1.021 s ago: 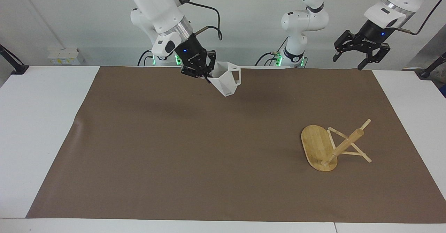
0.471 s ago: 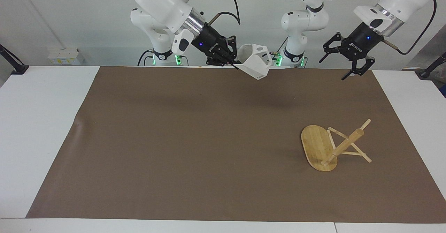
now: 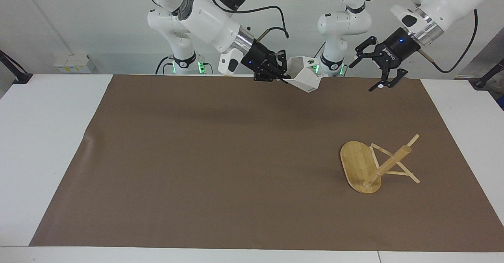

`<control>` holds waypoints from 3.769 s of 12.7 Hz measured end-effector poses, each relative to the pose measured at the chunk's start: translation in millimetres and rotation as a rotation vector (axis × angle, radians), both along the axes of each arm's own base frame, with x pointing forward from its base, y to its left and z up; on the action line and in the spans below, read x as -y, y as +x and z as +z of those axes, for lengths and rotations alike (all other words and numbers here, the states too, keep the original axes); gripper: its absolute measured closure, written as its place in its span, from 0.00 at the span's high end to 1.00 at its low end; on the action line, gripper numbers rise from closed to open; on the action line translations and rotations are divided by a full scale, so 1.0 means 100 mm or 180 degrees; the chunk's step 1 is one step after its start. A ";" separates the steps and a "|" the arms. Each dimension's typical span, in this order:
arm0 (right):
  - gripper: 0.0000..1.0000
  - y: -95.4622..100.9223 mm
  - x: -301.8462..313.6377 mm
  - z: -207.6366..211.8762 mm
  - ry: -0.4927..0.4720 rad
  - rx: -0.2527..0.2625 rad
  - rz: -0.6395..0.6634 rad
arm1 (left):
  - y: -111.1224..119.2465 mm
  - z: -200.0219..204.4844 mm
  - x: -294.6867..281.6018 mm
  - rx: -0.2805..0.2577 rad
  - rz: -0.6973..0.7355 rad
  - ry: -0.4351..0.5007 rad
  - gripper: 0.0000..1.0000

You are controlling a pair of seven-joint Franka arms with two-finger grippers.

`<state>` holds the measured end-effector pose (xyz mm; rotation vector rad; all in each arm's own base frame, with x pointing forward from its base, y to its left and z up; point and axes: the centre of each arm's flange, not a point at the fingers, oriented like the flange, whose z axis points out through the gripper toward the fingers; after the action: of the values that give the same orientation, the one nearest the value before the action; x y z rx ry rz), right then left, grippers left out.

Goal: Hang cup on rack
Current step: 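Carry the cup toward the left gripper while the left gripper approaches, then close the left gripper on the cup held by the right gripper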

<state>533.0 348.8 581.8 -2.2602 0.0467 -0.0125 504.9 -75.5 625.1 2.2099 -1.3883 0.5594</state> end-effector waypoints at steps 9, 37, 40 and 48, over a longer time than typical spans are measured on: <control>0.05 0.14 -0.07 0.07 0.0314 -0.0148 -0.0163 | -0.18 -0.18 0.23 0.0450 -0.0676 -0.0349 1.00; 0.05 0.11 -0.22 0.04 0.0378 -0.0272 -0.0261 | -0.10 -0.46 0.66 0.0385 -0.0454 -0.0992 1.00; 0.05 0.10 -0.24 0.04 0.0377 -0.0279 -0.0247 | -0.09 -0.47 0.63 0.0374 -0.0439 -0.0997 0.74; 0.11 0.11 -0.23 0.04 0.0383 -0.0270 -0.0259 | -0.09 -0.47 0.64 0.0364 -0.0445 -0.1000 0.73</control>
<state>543.6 372.2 586.1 -2.1366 0.1802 0.0417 495.8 -139.4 578.1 1.8427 -1.3913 0.8035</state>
